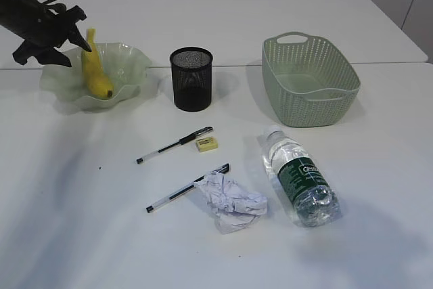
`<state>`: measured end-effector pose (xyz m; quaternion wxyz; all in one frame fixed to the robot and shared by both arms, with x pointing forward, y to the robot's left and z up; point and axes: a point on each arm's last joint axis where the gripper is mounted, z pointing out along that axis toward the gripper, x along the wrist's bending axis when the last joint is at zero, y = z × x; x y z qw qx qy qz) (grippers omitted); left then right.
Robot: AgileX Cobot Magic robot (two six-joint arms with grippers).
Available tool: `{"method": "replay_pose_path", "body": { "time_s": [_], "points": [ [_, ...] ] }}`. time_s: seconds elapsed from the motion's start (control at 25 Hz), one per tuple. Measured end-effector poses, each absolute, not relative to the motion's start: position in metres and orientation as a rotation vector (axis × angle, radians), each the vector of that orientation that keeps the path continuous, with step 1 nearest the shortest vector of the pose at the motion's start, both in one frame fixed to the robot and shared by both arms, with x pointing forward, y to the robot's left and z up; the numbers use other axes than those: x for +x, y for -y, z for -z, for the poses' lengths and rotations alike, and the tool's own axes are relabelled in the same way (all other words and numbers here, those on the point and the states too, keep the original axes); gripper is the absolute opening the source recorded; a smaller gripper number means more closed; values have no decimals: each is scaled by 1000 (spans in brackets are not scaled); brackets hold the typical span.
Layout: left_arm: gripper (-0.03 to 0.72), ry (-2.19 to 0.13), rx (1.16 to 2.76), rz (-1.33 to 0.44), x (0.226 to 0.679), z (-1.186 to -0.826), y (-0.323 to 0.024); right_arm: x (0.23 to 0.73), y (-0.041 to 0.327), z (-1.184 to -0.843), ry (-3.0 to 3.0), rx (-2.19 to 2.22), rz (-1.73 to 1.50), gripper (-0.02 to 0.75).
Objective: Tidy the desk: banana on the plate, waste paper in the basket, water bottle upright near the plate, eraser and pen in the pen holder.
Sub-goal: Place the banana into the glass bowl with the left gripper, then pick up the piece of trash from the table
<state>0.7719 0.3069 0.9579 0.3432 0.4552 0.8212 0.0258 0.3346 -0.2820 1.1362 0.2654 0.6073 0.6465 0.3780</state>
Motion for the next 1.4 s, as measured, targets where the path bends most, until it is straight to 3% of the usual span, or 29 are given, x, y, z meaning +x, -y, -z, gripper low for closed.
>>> {"method": "replay_pose_path", "body": {
  "time_s": [0.32,0.64,0.84,1.08,1.4],
  "points": [
    [412,-2136,1192,-53,770,-962,-306,335,282,-1136,-1746,1641,-1023,587],
    [412,-2104,1285,-118,753,-1011,-307,335,282,-1136,-1747,1642,-1025,586],
    [412,-2111,1409,-213,735,-1044,-310,335,282,-1136,-1747,1642,-1025,587],
    [412,-2092,1655,-369,707,-1083,-287,332,282,-1133,-1781,1668,-995,587],
    [400,-1940,1951,-310,677,-1099,-239,329,281,-1130,-1822,1698,-958,587]
  ]
}}
